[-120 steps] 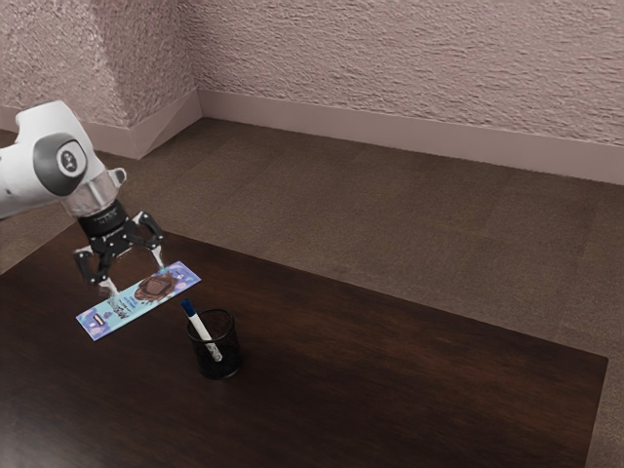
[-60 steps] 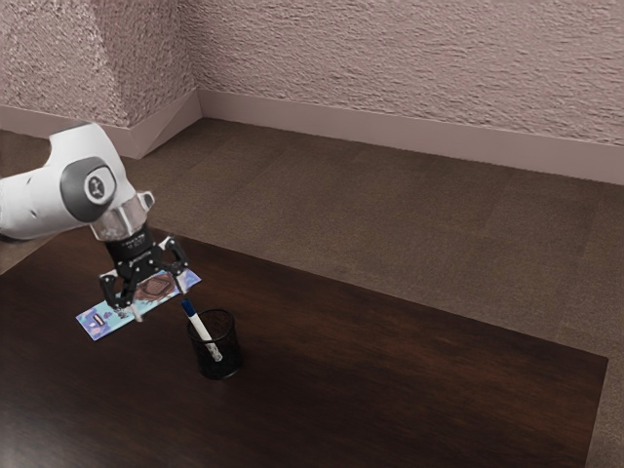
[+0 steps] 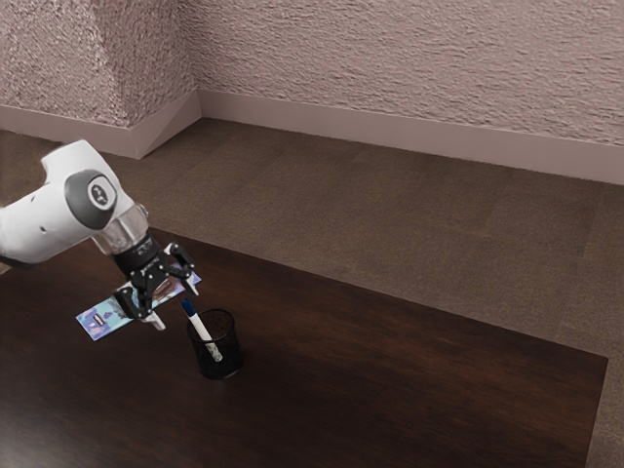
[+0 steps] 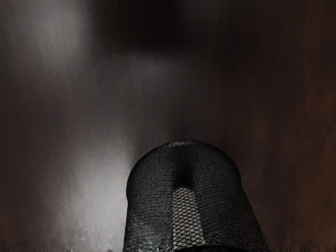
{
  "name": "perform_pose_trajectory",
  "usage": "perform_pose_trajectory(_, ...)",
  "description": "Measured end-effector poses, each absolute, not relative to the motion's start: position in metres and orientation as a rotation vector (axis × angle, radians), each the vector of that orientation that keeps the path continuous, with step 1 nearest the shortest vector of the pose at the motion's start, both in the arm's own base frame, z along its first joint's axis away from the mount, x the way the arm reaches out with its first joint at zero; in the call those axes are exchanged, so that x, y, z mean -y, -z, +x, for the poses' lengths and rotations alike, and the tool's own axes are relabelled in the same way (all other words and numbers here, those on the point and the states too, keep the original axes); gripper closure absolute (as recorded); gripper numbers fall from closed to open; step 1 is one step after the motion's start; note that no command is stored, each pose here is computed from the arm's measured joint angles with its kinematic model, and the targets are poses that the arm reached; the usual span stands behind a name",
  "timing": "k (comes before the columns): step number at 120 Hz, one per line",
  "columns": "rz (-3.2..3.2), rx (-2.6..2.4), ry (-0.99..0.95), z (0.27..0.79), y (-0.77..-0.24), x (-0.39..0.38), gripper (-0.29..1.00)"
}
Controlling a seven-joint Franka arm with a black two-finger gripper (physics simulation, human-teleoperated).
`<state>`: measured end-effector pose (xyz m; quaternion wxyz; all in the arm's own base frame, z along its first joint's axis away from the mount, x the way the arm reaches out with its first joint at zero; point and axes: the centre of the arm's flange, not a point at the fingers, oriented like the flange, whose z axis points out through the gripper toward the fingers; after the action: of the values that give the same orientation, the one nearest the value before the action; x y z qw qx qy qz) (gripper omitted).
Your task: Take the marker out of the pen holder and place it to the left of the pen holder.
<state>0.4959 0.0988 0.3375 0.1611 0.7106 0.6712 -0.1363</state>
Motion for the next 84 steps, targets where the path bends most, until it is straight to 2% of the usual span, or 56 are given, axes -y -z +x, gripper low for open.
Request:
perform_pose_trajectory(44, 2.111, -1.826, 0.396, 0.507, -0.332, -0.023, 0.10)
perform_pose_trajectory(64, 2.076, -1.866, 0.376, 0.508, -0.333, -0.041, 0.23)
perform_pose_trajectory(84, 2.004, -1.937, 0.355, 0.505, -0.333, -0.076, 0.29)
